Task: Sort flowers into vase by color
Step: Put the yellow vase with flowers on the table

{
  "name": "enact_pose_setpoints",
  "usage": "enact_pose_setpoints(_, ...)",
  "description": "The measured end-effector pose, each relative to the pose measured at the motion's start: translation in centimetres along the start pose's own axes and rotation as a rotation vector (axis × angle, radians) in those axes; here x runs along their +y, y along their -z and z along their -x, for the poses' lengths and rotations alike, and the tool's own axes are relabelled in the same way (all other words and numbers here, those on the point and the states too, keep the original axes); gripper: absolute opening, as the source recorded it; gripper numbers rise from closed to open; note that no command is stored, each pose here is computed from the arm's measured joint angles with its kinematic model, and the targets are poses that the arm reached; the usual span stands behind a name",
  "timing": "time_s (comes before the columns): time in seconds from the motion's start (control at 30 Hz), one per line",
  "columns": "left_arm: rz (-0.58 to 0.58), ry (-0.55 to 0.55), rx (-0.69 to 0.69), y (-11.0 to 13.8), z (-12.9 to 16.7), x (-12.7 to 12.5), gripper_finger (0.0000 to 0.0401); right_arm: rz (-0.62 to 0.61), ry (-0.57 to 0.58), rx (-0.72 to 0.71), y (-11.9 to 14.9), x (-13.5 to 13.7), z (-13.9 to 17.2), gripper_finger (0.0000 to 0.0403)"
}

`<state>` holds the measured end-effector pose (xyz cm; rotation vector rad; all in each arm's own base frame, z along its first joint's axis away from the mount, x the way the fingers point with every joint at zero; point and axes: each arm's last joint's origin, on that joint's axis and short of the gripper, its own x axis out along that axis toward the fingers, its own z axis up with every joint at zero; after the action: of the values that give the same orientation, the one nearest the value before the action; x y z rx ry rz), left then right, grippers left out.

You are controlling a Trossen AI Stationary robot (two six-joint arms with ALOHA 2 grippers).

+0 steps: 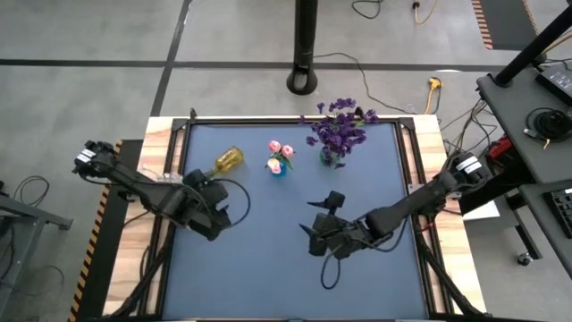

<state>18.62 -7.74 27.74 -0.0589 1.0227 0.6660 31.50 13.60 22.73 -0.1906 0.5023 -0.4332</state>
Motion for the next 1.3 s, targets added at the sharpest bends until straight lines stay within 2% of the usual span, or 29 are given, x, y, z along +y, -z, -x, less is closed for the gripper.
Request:
enact_pose_setpoints(0.17,-0.047,-0.079,0.105,0.2,-1.2,-0.1,0.0330,-0.013,-0.018,-0.013,-0.5,-0.4,1.2,0.0315)
enact_pose_setpoints(0.33,0.039,-0.123,0.170,-1.0,-2.6,1.2,0.0319,-0.013,-0.029,-0.016,-0.6,-0.4,1.5,0.0319)
enact_pose_setpoints(0.5,0.027,-0.149,0.240,-2.3,-4.1,3.0,0.0311,-0.013,-0.044,-0.010,-0.6,-0.4,1.5,0.0322)
enact_pose_setpoints(0.8,0.011,-0.132,0.243,-3.1,-6.0,5.0,0.0310,-0.011,-0.050,0.006,-0.4,-0.3,1.6,0.0316)
enact_pose_setpoints(0.9,0.036,-0.114,0.271,-2.7,-7.2,5.7,0.0310,-0.012,-0.057,0.010,-0.3,-0.2,1.5,0.0315)
enact_pose_setpoints(1.03,0.062,-0.147,0.335,-2.0,-9.0,7.0,0.0310,-0.013,-0.067,0.013,-0.3,-0.2,1.5,0.0315)
enact_pose_setpoints(1.23,0.088,-0.096,0.339,-2.0,-11.7,8.8,0.0310,-0.012,-0.067,0.014,-0.3,-0.2,1.5,0.0315)
enact_pose_setpoints(1.3,0.098,-0.113,0.364,-1.6,-12.3,9.6,0.0310,-0.014,-0.067,0.014,-0.3,-0.2,1.5,0.0315)
